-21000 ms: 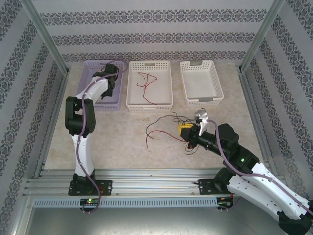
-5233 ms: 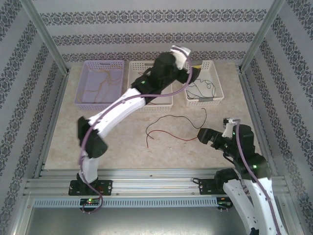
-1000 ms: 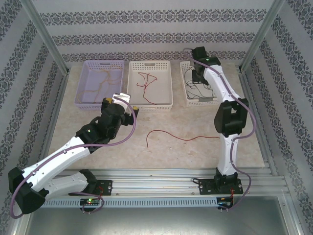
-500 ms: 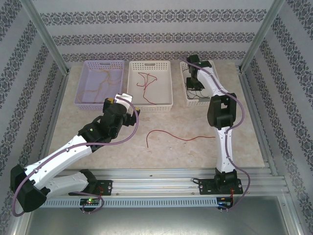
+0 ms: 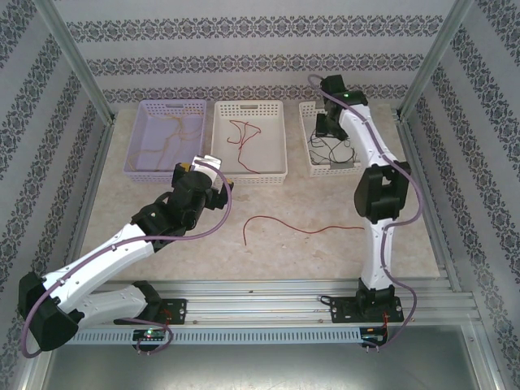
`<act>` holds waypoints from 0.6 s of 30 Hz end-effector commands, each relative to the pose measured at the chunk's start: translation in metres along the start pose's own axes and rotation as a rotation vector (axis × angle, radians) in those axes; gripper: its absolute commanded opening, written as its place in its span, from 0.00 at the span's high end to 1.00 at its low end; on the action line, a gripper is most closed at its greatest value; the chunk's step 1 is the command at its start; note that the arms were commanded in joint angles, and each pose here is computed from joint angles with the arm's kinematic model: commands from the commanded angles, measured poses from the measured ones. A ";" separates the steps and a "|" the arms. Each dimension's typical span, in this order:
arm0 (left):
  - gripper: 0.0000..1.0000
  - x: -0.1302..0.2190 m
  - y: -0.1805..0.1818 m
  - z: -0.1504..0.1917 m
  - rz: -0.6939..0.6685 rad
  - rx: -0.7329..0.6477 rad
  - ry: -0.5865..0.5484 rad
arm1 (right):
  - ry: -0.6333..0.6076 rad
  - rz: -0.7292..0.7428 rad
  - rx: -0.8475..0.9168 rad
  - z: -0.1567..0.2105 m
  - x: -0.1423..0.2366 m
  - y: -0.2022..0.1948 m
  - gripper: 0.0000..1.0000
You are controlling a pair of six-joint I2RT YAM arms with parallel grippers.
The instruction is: Untangle the cables
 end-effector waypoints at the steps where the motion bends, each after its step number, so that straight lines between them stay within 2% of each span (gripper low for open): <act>1: 0.00 -0.001 0.002 -0.003 -0.006 -0.002 -0.011 | -0.022 0.001 -0.017 0.005 0.027 -0.006 0.48; 6: 0.00 -0.001 0.002 -0.003 -0.002 -0.001 -0.010 | -0.106 -0.049 0.013 0.028 0.065 0.012 0.42; 9: 0.00 0.001 0.002 -0.003 0.005 0.003 -0.007 | -0.139 -0.157 0.057 0.057 0.081 0.039 0.37; 14: 0.00 0.002 0.001 -0.005 0.018 0.011 -0.004 | -0.094 -0.278 0.212 0.130 0.081 0.095 0.34; 18: 0.00 0.003 0.001 -0.006 0.022 0.016 -0.003 | -0.049 -0.304 0.259 0.185 0.066 0.118 0.32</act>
Point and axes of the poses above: each hand's point on the last joint's axis, 136 mm out from that joint toward the fingers, its own x axis back along the fingers, its own y axis along the line the jaws close on, z = x × y, the point moved 6 cm from there along x, back along the fingers, and after that the axes turned 15 degrees about x, right-handed, at the moved point
